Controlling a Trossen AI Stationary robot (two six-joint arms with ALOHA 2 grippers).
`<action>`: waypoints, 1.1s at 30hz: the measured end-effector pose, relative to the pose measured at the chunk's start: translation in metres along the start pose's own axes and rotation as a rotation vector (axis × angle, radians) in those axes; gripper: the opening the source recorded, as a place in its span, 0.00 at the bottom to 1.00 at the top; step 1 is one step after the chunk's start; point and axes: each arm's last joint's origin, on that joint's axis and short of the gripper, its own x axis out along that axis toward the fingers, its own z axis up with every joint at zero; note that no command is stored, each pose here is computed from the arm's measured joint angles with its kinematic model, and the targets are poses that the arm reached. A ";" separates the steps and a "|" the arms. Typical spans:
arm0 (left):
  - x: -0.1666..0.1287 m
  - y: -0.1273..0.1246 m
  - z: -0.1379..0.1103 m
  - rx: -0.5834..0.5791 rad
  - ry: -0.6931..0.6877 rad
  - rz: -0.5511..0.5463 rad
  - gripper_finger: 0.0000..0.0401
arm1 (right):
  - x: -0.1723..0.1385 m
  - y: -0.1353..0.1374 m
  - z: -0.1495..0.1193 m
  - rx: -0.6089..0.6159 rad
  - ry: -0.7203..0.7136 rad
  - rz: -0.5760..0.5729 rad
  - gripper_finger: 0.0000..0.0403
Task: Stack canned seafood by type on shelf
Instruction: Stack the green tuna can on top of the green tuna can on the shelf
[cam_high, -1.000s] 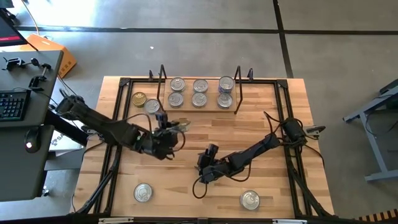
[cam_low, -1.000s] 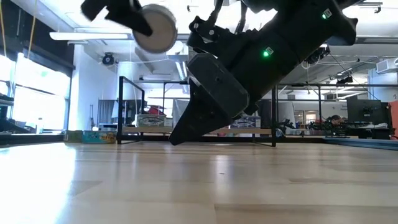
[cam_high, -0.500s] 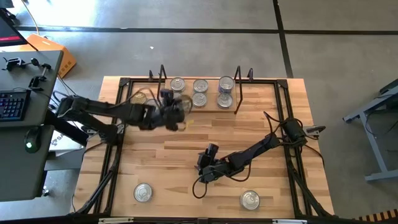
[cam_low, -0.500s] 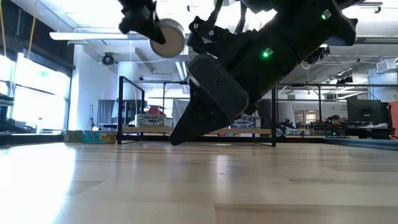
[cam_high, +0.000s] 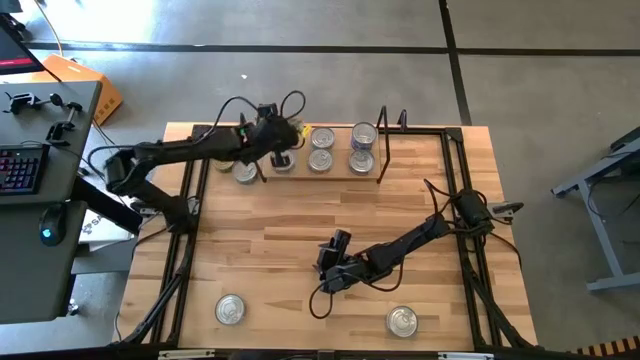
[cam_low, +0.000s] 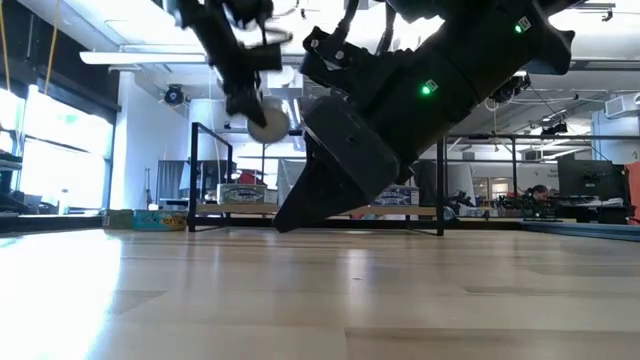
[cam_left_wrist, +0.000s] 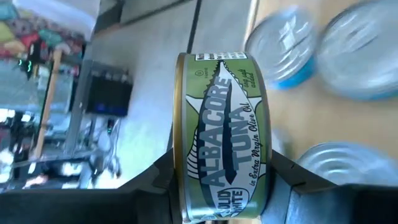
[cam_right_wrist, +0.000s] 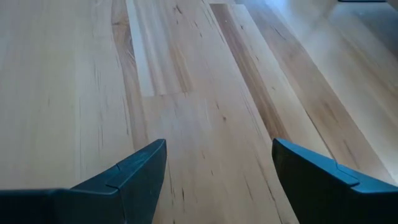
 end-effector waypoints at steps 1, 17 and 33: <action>0.009 0.000 -0.002 0.008 0.022 0.003 0.31 | 0.000 0.000 0.000 0.004 0.000 0.000 0.70; 0.082 -0.023 -0.019 0.140 0.228 0.004 0.32 | 0.000 0.000 0.000 -0.002 0.002 -0.001 0.70; 0.078 -0.024 -0.023 0.123 0.211 -0.109 0.64 | 0.000 0.000 -0.001 -0.002 0.003 -0.001 0.70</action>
